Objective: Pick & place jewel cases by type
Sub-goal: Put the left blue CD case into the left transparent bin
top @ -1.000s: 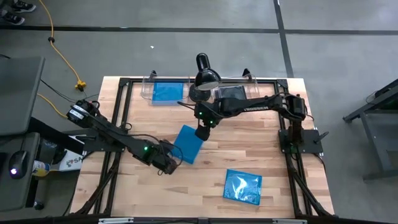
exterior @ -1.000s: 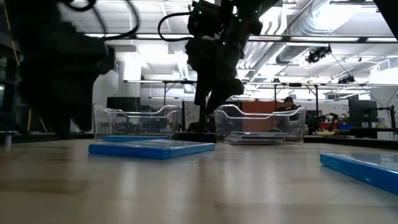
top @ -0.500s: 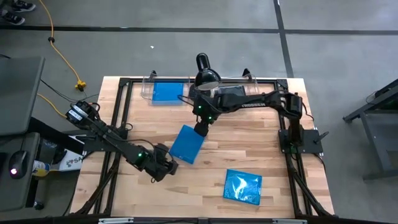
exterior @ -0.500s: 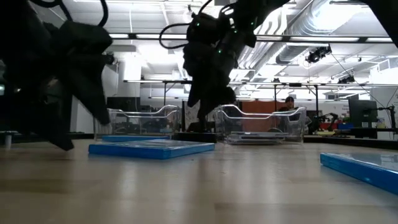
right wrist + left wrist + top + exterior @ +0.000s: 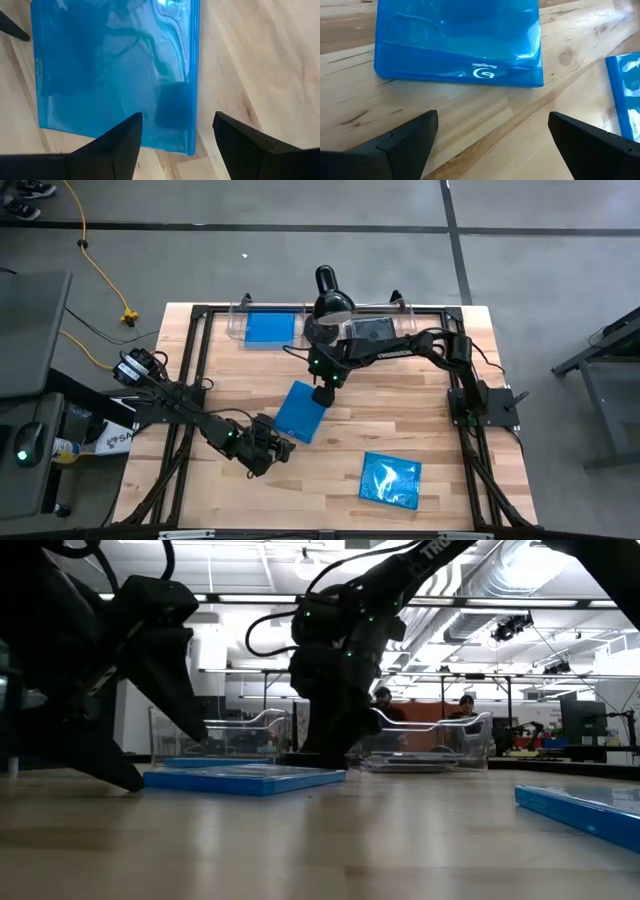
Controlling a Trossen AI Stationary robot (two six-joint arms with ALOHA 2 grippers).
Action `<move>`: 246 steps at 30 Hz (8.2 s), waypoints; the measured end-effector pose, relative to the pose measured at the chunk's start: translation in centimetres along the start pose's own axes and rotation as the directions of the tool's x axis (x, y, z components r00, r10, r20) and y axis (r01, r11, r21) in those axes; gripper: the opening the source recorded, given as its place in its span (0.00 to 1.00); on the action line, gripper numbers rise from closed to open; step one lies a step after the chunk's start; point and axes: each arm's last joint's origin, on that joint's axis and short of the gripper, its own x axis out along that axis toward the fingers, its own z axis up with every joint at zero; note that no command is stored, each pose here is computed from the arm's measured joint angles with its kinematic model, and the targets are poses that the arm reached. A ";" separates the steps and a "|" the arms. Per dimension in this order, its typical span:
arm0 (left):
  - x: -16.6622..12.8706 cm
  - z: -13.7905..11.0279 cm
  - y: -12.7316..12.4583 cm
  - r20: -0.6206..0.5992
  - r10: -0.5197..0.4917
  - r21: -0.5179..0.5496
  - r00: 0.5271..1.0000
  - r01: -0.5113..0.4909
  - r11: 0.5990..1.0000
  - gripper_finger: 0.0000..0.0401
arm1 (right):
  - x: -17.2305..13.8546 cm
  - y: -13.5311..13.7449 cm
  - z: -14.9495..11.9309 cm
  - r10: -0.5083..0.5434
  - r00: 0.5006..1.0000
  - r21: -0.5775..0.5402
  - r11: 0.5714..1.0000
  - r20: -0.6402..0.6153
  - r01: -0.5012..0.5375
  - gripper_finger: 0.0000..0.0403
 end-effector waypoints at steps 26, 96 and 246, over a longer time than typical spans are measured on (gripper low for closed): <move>0.1 0.0 0.1 0.006 0.005 0.052 1.000 -0.005 0.999 0.94 | 2.3 0.8 -0.7 -0.044 0.999 0.029 0.999 -0.025 0.045 0.56; -0.7 -0.1 0.7 -0.186 0.083 0.490 0.979 0.019 0.872 0.94 | 7.1 20.7 -12.0 0.022 0.951 0.494 0.851 0.309 -0.180 0.56; -17.5 17.7 -3.1 0.135 -0.790 0.841 0.598 0.352 0.410 0.94 | -26.6 18.1 -14.6 0.064 0.689 -0.124 0.992 0.722 0.038 0.00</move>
